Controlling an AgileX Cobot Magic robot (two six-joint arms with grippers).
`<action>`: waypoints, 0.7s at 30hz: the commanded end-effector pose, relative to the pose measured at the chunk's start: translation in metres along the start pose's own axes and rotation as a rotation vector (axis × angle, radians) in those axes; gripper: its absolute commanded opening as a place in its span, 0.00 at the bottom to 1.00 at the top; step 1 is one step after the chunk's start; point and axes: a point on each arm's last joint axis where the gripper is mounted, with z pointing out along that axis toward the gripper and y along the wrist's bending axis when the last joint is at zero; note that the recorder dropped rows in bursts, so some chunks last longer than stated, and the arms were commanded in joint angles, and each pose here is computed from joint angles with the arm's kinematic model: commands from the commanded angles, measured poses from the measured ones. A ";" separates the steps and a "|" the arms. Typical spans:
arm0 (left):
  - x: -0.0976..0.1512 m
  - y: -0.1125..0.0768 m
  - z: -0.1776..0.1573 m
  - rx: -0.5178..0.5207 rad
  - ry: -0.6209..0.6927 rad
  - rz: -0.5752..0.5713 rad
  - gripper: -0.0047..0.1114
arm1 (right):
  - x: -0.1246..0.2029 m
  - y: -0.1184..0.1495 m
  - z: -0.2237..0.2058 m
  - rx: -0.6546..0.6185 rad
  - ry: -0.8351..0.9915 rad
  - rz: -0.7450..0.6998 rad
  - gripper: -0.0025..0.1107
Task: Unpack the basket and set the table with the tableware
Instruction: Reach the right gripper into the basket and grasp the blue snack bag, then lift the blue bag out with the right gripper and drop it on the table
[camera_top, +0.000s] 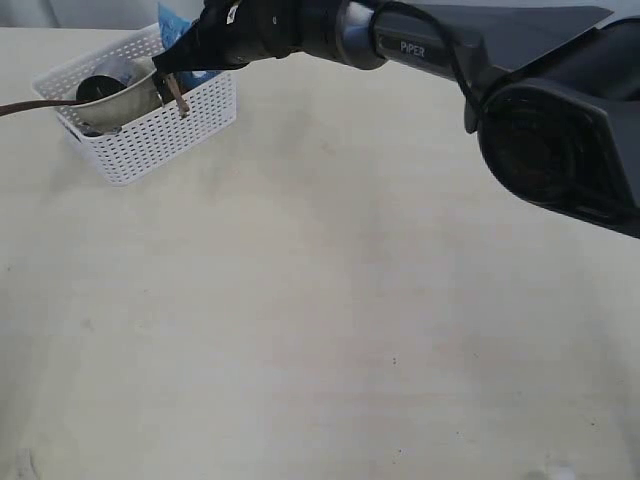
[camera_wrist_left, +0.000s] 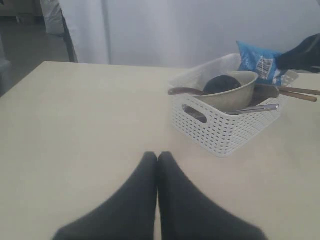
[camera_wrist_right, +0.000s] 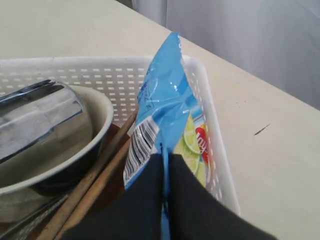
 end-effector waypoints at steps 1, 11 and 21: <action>0.002 0.000 0.000 -0.002 0.001 -0.001 0.04 | -0.005 -0.001 -0.002 0.003 -0.020 0.005 0.02; 0.002 0.000 0.000 -0.002 0.001 -0.001 0.04 | -0.034 -0.001 -0.027 0.004 -0.082 -0.001 0.02; 0.002 0.000 0.000 -0.002 0.001 -0.001 0.04 | -0.054 -0.001 -0.049 0.001 -0.104 -0.012 0.02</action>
